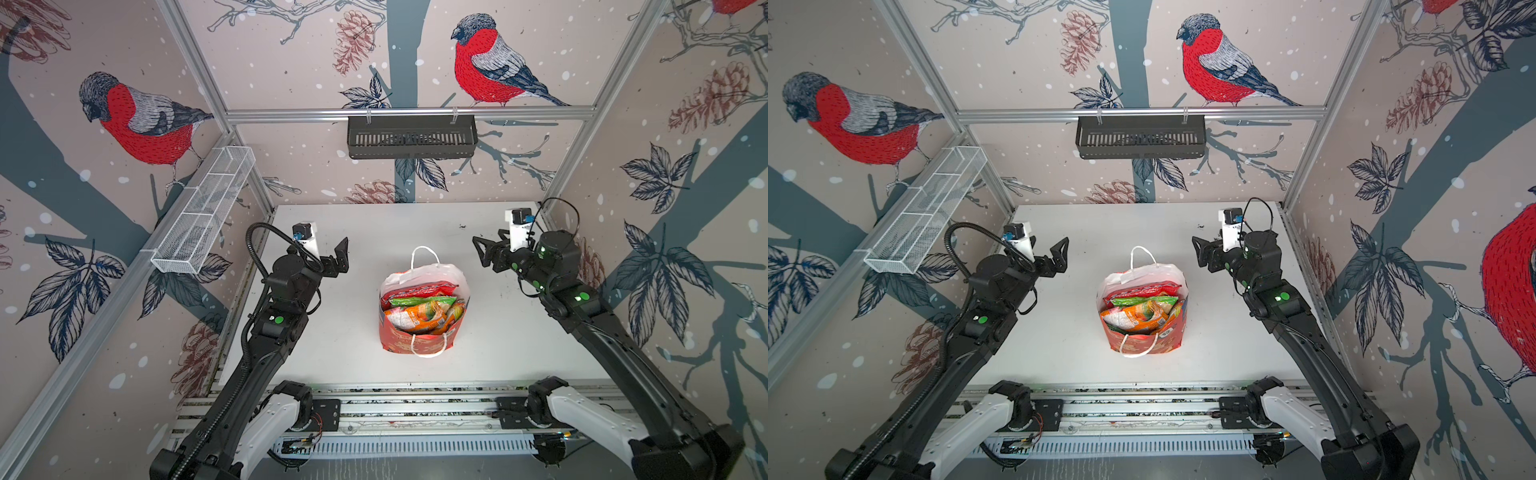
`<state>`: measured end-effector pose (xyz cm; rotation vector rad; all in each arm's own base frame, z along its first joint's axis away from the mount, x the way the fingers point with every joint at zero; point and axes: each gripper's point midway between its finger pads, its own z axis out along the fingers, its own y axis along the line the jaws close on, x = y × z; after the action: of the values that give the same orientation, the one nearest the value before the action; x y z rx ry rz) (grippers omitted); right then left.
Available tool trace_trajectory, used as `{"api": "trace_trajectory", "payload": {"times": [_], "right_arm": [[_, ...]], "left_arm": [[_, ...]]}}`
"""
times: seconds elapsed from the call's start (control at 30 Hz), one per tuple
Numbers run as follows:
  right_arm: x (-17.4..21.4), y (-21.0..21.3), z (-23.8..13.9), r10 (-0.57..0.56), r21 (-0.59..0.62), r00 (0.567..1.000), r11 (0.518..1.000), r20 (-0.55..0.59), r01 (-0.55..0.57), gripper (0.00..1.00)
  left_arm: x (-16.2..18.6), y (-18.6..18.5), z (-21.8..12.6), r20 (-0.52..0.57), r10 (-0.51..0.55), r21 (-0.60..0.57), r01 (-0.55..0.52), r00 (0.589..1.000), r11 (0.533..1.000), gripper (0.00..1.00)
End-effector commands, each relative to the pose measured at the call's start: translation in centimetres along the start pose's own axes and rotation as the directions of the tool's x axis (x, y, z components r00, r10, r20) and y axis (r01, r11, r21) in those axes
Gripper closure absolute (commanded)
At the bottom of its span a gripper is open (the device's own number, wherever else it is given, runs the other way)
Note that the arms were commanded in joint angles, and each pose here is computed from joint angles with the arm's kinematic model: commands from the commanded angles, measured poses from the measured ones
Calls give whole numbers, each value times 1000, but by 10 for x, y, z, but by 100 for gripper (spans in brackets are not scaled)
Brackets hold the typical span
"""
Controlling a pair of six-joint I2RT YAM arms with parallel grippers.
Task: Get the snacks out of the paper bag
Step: 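Reach the right gripper into the paper bag while the left arm rises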
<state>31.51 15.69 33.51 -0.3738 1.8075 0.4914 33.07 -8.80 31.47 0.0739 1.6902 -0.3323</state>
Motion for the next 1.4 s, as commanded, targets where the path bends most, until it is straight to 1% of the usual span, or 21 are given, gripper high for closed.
{"api": "trace_trajectory", "payload": {"times": [0.0,0.07,0.17,0.23,0.3,0.4,0.47,0.53,0.6,0.67,0.9,1.07,1.17,1.37], "right_arm": [[14,28,-8,-30,-92,995,996,-98,21,22],[17,45,-11,-55,-145,991,989,-122,37,24],[23,71,-12,-103,-235,979,970,-176,60,32],[34,89,-12,-145,-293,962,953,-230,74,40],[47,109,-13,-203,-355,938,930,-281,95,42],[63,132,-18,-276,-429,908,895,-314,124,42],[69,138,-19,-300,-452,896,883,-328,130,42],[73,140,-19,-305,-460,891,879,-337,127,41],[75,143,-20,-308,-476,888,871,-342,119,36],[76,147,-22,-316,-497,885,860,-341,115,34],[90,157,-26,-352,-555,857,826,-377,96,36],[98,161,-26,-378,-579,840,810,-389,96,37],[95,163,-27,-380,-589,844,802,-378,98,36],[76,171,-42,-373,-625,871,774,-319,102,35]], "left_arm": [[12,-8,-5,-73,-50,33,52,996,998,3],[13,-11,-10,-90,-50,38,54,995,998,3],[12,-19,-12,-104,-60,55,66,993,996,3],[12,-23,-10,-116,-65,64,72,991,995,3],[13,-24,-9,-129,-67,62,76,989,995,3],[10,-24,-10,-148,-62,52,70,987,996,3],[10,-23,-11,-163,-53,45,61,985,997,3],[8,-24,-13,-170,-42,48,51,985,998,3],[6,-24,-15,-177,-32,50,41,984,998,3],[5,-24,-17,-187,-23,49,33,982,998,3],[12,-28,-16,-247,2,67,15,969,998,3],[14,-27,-15,-254,2,65,15,967,998,3],[14,-28,-15,-250,1,69,17,968,997,3],[16,-27,-13,-257,4,67,13,966,998,3]]}}
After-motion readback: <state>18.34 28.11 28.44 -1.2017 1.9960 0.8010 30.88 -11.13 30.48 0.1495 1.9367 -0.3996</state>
